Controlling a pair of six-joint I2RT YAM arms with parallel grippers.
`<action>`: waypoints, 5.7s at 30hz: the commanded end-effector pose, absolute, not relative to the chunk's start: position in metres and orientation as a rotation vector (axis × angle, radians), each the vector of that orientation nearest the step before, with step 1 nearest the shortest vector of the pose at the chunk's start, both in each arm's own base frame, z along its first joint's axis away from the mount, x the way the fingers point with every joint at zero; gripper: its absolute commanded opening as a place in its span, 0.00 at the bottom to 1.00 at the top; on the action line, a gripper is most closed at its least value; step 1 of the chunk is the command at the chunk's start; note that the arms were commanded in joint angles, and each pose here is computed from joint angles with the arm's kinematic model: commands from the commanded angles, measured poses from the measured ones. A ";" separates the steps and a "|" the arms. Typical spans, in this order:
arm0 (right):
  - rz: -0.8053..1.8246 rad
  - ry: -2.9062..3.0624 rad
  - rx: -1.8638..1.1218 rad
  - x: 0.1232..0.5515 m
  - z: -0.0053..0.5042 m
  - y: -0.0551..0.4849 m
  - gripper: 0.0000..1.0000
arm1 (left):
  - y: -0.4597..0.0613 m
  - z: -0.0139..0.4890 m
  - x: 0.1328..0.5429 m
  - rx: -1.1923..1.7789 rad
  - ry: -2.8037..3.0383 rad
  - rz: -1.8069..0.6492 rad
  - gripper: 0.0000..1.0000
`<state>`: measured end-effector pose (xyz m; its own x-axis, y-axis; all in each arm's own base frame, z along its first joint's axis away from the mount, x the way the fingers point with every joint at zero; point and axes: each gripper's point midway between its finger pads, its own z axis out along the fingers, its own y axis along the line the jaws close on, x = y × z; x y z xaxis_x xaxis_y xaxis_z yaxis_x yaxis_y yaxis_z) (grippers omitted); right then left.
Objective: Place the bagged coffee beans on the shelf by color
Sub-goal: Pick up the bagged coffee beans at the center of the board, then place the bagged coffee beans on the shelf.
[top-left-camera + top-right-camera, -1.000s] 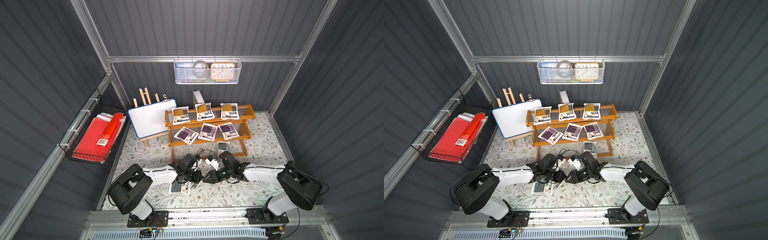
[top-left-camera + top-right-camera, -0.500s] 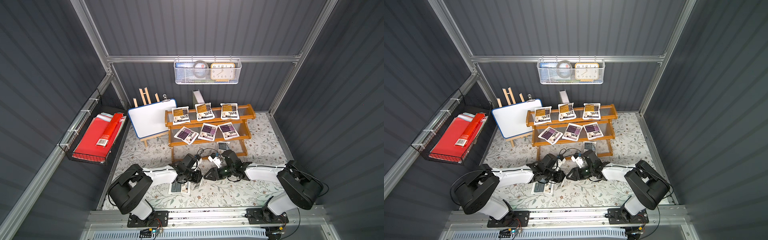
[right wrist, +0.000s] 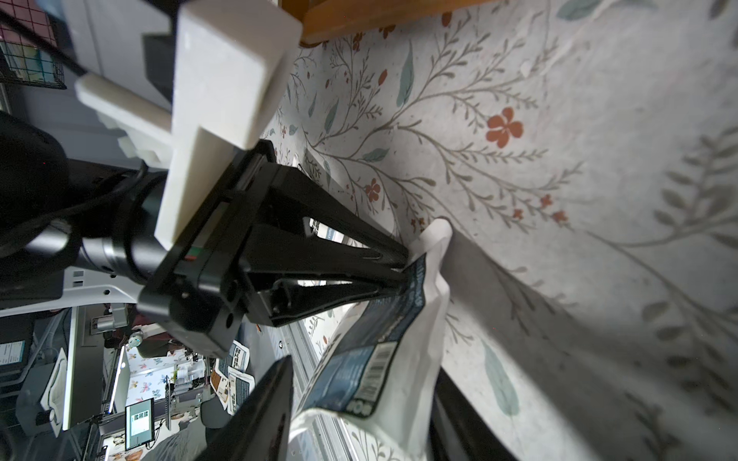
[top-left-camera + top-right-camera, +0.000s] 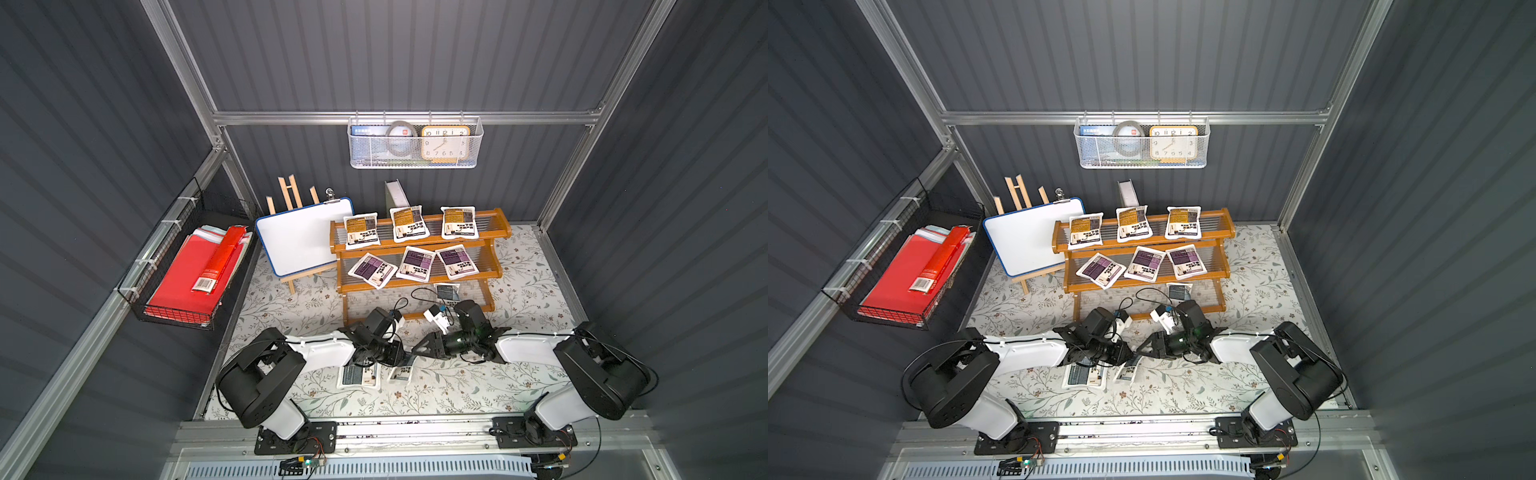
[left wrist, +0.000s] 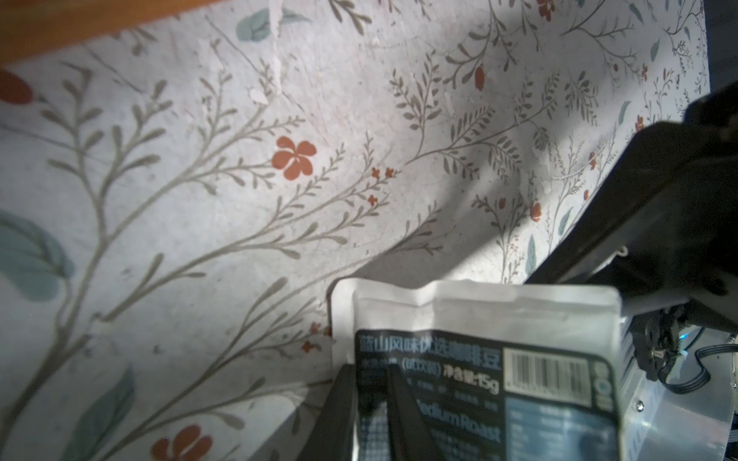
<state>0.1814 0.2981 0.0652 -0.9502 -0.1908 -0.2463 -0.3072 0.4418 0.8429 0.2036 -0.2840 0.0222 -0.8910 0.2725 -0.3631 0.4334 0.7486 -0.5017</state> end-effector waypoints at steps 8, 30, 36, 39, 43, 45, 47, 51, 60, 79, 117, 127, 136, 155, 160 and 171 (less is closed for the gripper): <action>1.460 2.641 -0.439 0.184 0.042 0.295 0.17 | -0.274 0.011 0.186 0.618 2.780 -0.819 0.23; 1.776 2.271 -0.618 0.180 0.142 0.290 0.00 | -0.258 0.141 0.205 0.429 2.405 -1.428 0.90; 1.792 2.209 -0.639 0.190 0.157 0.297 0.00 | -0.264 0.149 0.199 0.475 2.361 -1.514 0.88; 1.809 2.188 -0.655 0.196 0.162 0.302 0.00 | -0.265 0.152 0.200 0.473 2.341 -1.533 0.87; 1.820 2.159 -0.683 0.205 0.171 0.310 0.00 | -0.266 0.145 0.201 0.468 2.358 -1.532 0.82; 1.816 2.146 -0.697 0.209 0.175 0.312 0.00 | -0.266 0.143 0.202 0.470 2.366 -1.527 0.78; 1.816 2.141 -0.709 0.212 0.177 0.314 0.00 | -0.266 0.141 0.203 0.471 2.370 -1.515 0.78; 1.818 2.140 -0.724 0.214 0.177 0.317 0.00 | -0.266 0.144 0.204 0.475 2.355 -1.514 0.65; 1.768 2.178 -0.684 0.224 0.169 0.319 0.14 | -0.267 0.146 0.208 0.451 2.319 -1.512 0.00; 1.547 2.148 -0.155 0.252 0.146 0.283 0.51 | -0.280 0.135 0.295 0.163 2.183 -1.433 0.00; 1.594 2.165 -0.028 0.268 0.107 0.293 0.00 | -0.257 0.141 0.325 -0.068 2.204 -1.226 0.62; 1.615 2.135 0.134 0.303 0.099 0.301 0.00 | -0.174 0.176 0.322 -0.333 2.087 -0.801 0.67; 1.474 2.205 0.270 0.331 0.080 0.297 0.00 | -0.162 0.172 0.312 -0.364 2.099 -0.766 0.68; 1.074 2.248 0.384 0.353 0.081 0.251 0.53 | -0.153 0.154 0.297 -0.362 2.167 -0.715 0.73; 0.940 2.326 0.250 0.332 0.087 0.241 0.54 | -0.145 0.160 0.301 -0.357 2.153 -0.646 0.73; 0.725 2.397 -0.868 0.202 0.091 0.358 0.51 | -0.098 0.108 0.291 -0.676 2.271 -0.332 0.73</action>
<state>0.2235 0.3557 0.1067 -0.7809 -0.2231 -0.5834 -0.5482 0.6924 0.4690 0.2928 -0.1174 0.1134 -0.6265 -0.5204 -0.5803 -0.2603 0.8414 -0.4735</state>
